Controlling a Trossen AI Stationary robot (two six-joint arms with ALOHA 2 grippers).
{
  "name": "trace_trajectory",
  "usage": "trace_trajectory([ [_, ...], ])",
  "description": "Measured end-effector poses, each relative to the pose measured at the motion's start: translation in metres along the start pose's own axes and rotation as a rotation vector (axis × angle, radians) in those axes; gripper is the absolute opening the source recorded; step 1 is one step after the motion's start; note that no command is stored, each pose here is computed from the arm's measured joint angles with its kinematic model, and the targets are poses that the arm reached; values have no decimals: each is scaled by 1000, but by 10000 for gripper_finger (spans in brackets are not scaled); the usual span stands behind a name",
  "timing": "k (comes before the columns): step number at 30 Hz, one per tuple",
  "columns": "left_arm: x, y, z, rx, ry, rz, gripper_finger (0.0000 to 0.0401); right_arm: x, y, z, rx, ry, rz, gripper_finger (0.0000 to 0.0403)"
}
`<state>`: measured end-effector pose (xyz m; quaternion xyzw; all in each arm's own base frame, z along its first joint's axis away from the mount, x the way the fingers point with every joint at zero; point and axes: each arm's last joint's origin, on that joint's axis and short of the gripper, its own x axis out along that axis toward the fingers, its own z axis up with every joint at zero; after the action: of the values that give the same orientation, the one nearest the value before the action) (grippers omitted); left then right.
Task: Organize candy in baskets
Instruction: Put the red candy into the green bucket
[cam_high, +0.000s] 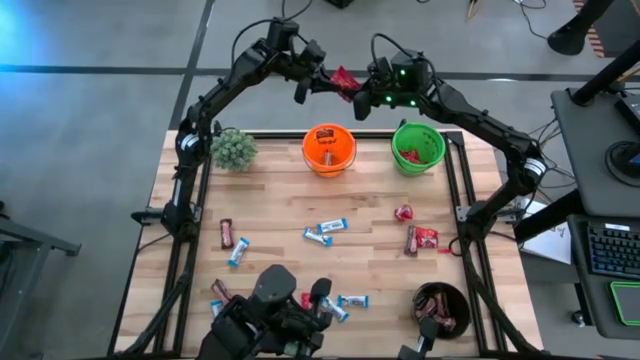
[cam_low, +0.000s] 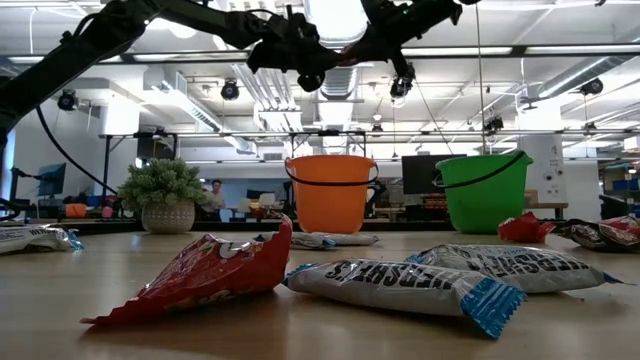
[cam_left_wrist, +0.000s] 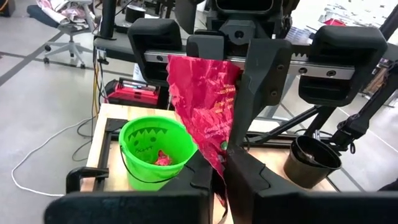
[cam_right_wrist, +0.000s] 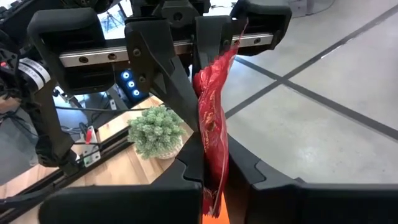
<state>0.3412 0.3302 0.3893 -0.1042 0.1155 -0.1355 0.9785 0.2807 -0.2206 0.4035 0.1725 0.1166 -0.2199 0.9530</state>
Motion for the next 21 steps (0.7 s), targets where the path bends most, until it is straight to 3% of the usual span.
trace_trajectory([
  [10, -1, 1, 1, 3, -7, 6, 93, -8, -7, -5, 25, 70, -40, 13],
  [16, -4, 2, 2, -7, -9, 12, 132, -30, -10, -15, 71, 224, -94, 13],
  [21, -6, 2, 2, -7, -11, 15, 139, -47, -13, -25, 99, 359, -159, 12],
])
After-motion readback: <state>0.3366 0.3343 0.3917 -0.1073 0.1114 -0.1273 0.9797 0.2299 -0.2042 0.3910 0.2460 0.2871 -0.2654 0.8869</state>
